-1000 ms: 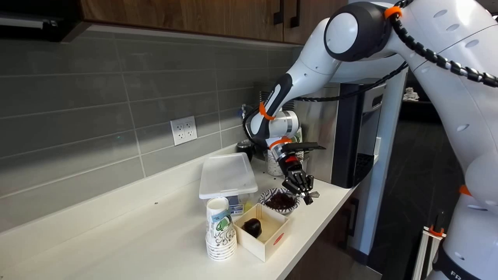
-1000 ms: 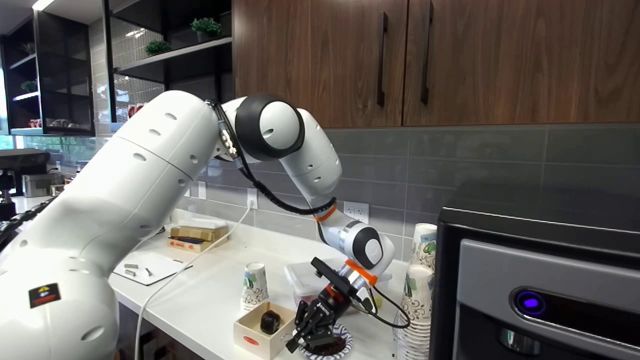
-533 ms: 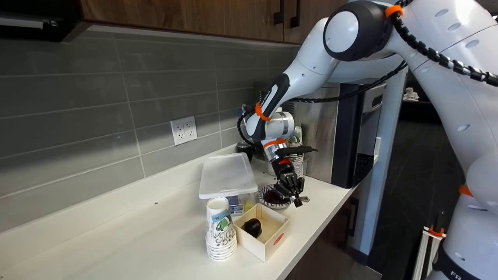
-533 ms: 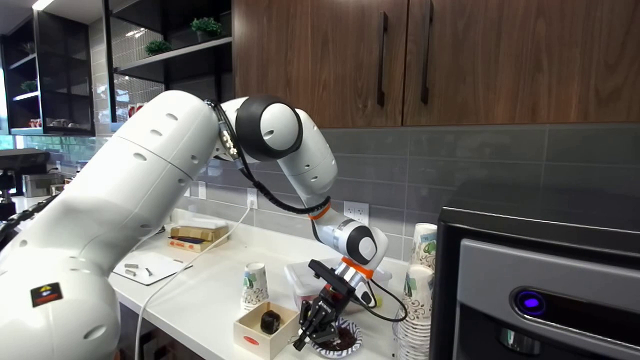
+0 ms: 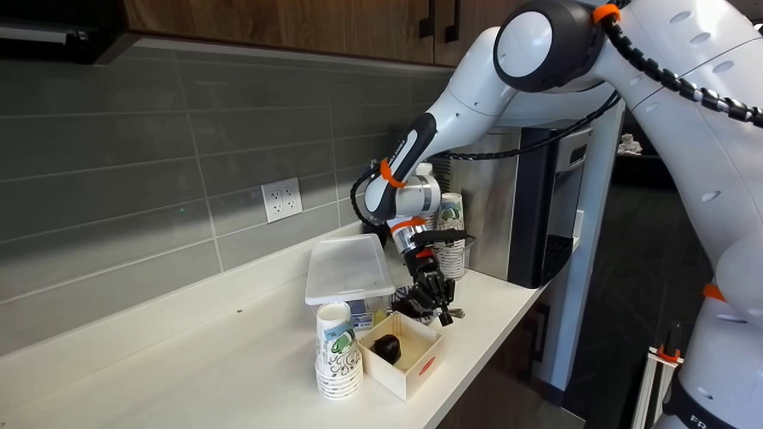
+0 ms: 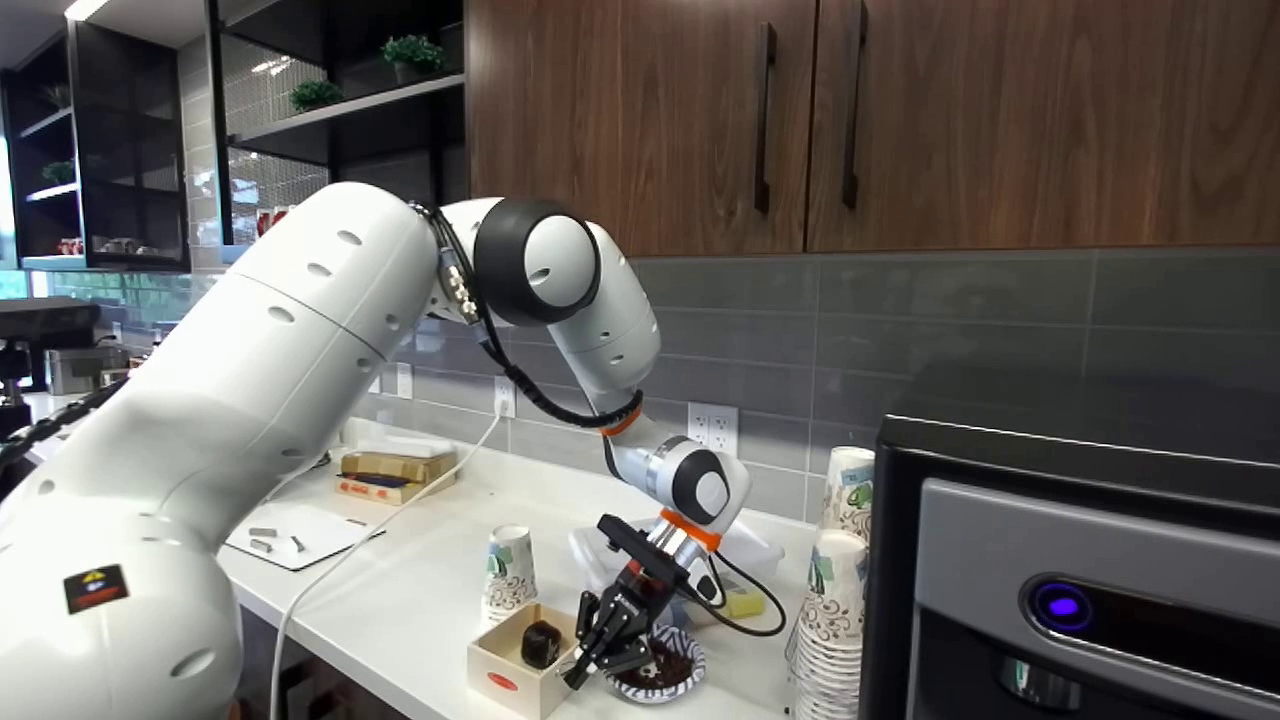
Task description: Stir the contents of the paper plate with a spoon
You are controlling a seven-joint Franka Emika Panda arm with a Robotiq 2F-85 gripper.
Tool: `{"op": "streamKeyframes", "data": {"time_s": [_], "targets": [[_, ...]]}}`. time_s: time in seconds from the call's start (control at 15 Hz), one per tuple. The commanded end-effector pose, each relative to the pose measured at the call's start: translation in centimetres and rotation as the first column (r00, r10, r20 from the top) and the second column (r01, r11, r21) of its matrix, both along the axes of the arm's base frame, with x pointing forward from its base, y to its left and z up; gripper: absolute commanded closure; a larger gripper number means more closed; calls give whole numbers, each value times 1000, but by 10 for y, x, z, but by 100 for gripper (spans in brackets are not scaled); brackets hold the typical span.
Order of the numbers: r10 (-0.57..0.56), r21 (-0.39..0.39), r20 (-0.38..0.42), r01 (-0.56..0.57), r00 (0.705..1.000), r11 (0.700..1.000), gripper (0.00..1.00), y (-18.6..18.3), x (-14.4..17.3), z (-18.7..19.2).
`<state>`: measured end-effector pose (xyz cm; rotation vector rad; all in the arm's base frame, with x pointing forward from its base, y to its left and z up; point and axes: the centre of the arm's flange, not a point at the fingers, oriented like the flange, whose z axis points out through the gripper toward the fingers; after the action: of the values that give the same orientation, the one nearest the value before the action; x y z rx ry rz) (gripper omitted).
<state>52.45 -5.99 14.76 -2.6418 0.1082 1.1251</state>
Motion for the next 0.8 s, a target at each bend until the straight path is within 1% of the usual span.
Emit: {"op": "streamKeyframes", "data": {"time_s": [0.0, 0.07, 0.4, 0.73], "targets": [[-9, 17, -73, 11, 997, 1000, 99, 0, -10, -4], [-1, 15, -94, 2, 996, 1000, 99, -2, -13, -5], [-28, -11, -183, 26, 983, 1000, 99, -21, -22, -1], [-76, -41, -255, 68, 964, 997, 99, -46, -29, 15]]}}
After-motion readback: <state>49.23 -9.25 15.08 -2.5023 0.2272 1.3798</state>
